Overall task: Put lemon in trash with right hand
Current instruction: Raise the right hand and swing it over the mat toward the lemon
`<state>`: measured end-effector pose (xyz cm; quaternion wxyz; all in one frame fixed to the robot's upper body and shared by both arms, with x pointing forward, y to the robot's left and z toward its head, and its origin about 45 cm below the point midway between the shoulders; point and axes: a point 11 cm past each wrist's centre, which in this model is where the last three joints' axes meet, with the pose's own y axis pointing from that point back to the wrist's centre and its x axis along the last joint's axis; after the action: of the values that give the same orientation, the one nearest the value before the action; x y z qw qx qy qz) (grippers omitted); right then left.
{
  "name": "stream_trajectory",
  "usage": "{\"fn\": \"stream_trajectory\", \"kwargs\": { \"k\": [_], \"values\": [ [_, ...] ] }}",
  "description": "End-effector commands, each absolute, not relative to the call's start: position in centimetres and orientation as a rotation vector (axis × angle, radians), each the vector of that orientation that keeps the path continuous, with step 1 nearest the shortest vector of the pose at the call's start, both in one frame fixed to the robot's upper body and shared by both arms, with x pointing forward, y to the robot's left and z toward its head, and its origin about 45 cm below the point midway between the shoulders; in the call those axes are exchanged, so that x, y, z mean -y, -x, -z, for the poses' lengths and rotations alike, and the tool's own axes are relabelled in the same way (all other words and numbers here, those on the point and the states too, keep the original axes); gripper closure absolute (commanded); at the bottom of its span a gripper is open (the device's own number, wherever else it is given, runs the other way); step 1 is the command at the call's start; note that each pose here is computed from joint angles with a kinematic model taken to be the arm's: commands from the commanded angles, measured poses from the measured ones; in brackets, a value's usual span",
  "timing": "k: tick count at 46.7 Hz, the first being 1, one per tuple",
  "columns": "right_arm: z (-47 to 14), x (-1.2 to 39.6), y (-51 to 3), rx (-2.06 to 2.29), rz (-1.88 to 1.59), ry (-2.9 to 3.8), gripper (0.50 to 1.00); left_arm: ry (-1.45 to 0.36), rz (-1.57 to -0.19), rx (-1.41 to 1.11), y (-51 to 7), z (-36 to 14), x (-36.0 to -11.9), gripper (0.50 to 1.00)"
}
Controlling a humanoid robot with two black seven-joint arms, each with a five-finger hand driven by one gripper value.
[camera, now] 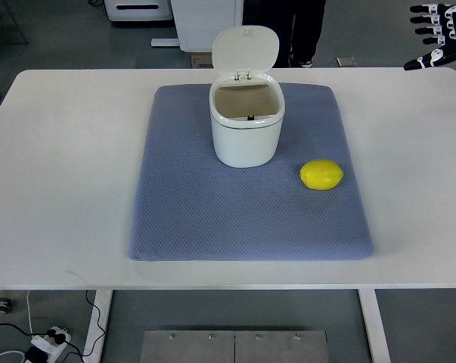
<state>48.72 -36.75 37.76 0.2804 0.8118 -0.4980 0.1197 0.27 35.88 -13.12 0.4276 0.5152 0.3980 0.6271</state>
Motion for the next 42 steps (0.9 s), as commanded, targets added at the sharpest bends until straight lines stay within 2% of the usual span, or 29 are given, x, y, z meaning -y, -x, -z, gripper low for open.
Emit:
{"fn": "stream_trajectory", "kwargs": {
  "k": [1, 27, 42],
  "values": [
    [-37.9, 36.6, -48.6, 1.294, -0.343, -2.146, 0.500, -1.286, -1.566, -0.994, -0.3, 13.1, -35.8, 0.500],
    [-36.7, 32.2, -47.2, 0.866, -0.514, -1.969, 0.502, -1.286, -1.566, -0.994, -0.3, 13.1, -35.8, 0.500],
    [-37.0, 28.2, -45.9, 0.655, -0.579, -1.912, 0.502, -1.287, -1.567, -0.993, -0.3, 13.1, -35.9, 0.500]
  ]
}}
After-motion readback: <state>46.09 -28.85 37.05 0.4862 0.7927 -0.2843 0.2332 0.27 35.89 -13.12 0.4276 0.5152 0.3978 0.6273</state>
